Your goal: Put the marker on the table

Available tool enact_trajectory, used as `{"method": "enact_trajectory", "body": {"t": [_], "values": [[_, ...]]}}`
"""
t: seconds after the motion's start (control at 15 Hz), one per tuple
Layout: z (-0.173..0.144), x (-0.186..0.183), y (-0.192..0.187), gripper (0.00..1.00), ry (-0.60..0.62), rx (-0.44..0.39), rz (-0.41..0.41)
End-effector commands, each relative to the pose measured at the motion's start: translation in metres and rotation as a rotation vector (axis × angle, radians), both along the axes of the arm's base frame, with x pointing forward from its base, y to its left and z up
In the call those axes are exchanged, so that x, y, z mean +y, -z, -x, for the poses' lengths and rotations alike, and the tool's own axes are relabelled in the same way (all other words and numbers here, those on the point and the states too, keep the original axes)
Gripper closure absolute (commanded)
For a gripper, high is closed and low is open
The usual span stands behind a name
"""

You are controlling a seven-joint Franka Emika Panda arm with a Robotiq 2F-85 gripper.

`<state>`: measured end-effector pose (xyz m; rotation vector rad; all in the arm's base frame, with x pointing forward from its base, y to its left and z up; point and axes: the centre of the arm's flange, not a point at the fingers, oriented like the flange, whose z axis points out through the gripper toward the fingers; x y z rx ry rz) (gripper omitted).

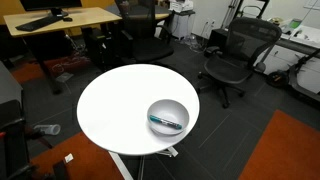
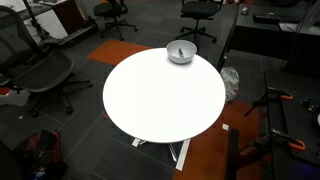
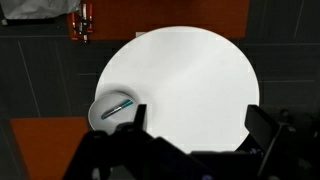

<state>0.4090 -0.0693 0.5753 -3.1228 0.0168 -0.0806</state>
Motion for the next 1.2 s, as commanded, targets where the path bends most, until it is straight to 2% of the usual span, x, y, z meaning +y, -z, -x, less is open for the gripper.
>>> {"method": "enact_trajectory", "body": {"t": [0.0, 0.53, 1.13], "values": [[0.000, 0.000, 0.000, 0.00, 0.000, 0.000, 0.000], [-0.008, -0.005, 0.006, 0.00, 0.017, -0.013, -0.020], [-0.041, -0.048, 0.038, 0.00, 0.217, -0.078, -0.096]]}}
